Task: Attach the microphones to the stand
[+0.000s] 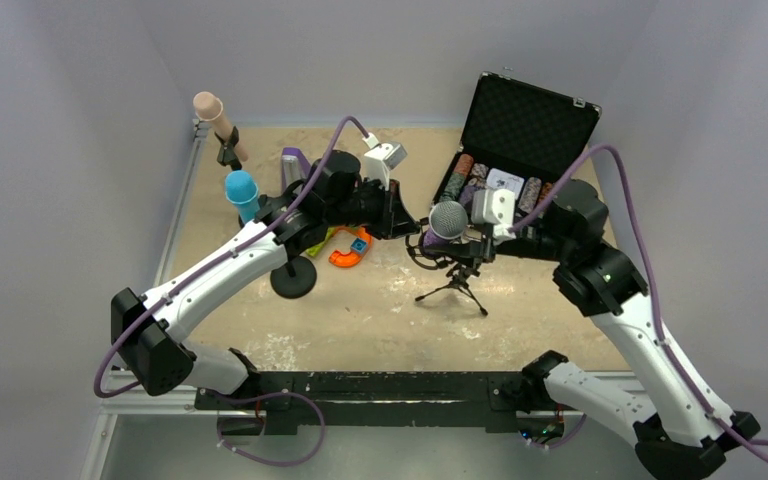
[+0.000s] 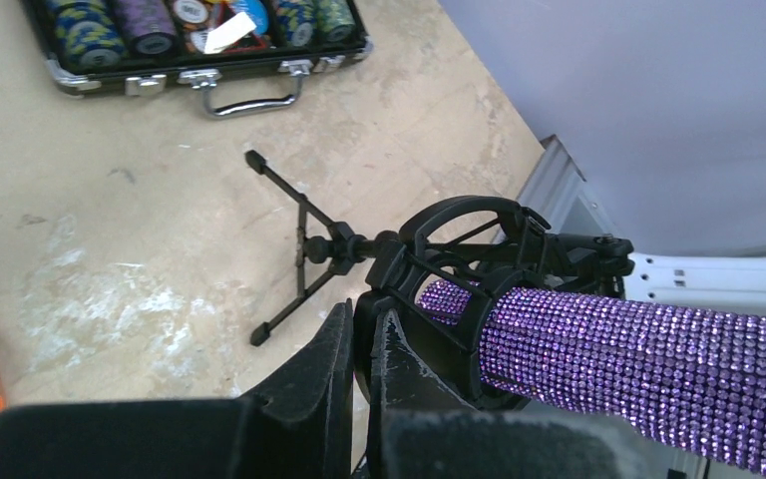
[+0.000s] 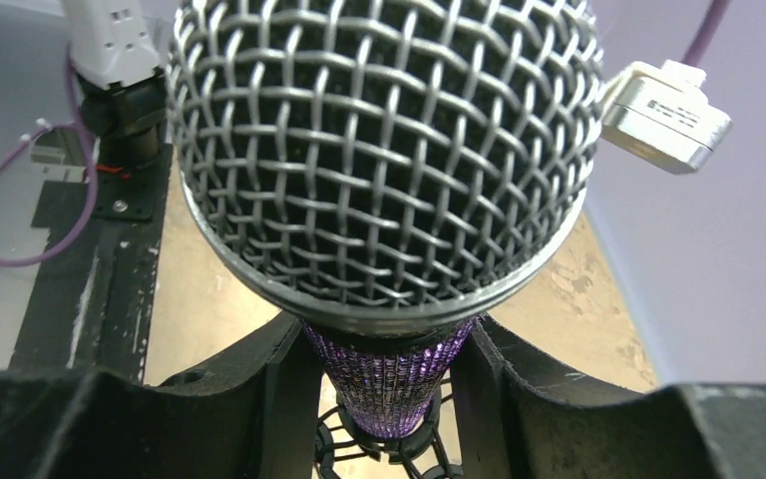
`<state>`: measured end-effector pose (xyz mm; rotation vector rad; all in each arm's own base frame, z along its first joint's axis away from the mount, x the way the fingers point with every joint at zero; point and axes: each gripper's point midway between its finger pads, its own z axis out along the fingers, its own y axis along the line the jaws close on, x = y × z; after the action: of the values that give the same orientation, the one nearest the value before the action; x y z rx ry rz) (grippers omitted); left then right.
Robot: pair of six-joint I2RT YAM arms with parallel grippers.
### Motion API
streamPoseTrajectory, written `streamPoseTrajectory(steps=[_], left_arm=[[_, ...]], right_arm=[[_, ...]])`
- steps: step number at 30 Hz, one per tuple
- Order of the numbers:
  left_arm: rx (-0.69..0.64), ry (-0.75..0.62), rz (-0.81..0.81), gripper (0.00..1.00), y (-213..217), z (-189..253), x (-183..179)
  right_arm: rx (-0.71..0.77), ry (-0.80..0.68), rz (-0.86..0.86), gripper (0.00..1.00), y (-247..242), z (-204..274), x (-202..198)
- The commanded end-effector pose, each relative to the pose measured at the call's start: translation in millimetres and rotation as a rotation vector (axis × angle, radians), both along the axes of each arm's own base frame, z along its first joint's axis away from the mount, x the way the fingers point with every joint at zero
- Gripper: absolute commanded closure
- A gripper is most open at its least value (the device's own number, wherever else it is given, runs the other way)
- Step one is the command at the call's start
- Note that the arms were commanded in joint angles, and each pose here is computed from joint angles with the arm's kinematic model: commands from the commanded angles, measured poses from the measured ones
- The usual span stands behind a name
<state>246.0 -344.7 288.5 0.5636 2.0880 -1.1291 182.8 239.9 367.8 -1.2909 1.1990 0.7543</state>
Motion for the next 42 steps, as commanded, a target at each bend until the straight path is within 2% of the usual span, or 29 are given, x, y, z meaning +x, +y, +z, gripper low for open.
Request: streamPoseTrajectory(steps=[1,4,7,12,17,20,24,30,32,35,42], left_arm=[[-0.27,-0.201,-0.075,1.0,-9.1,102.9,-11.4],[-0.26,-0.181,-0.078,1.0,-12.3,95.1,-9.2],[-0.246,-0.166,-0.08,1.0,-13.5,87.6,-8.1],[-0.212,-0.152,-0.076,1.0,-13.7,72.9,-5.2],[-0.193,-0.135,-0.072,1.0,-13.4,62.4,-1.8],[-0.192,-0.127,-0.073,1.0,-13.7,59.3,-0.1],[-0.197,-0.121,-0.078,1.0,-15.7,60.6,0.6],[-0.184,-0.098,-0.081,1.0,-17.5,57.4,1.3],[-0.181,-0.084,-0.085,1.0,-19.4,57.3,1.8],[-0.191,-0.067,-0.093,1.0,-22.5,63.4,1.2],[-0.184,-0.064,-0.096,1.0,-20.4,73.7,-1.5]], right_arm=[[-0.075,0.218,0.125,1.0,-5.2,-30.7,-37.4],[0.016,0.21,0.128,1.0,2.6,14.8,-33.9],[0.078,0.224,0.035,1.0,5.1,52.5,-13.2],[0.15,0.27,-0.027,1.0,-8.0,95.9,1.5],[0.192,0.226,-0.022,1.0,-24.7,120.5,-8.7],[0.221,0.236,0.05,1.0,-26.1,133.8,-27.3],[0.228,0.359,0.145,1.0,-17.6,123.8,-31.8],[0.201,0.244,-0.104,1.0,-26.3,115.3,8.6],[0.134,0.253,-0.064,1.0,-14.7,99.9,5.4],[-0.043,0.244,-0.089,1.0,6.3,48.4,9.6],[-0.203,0.128,-0.242,1.0,2.1,-13.2,34.1]])
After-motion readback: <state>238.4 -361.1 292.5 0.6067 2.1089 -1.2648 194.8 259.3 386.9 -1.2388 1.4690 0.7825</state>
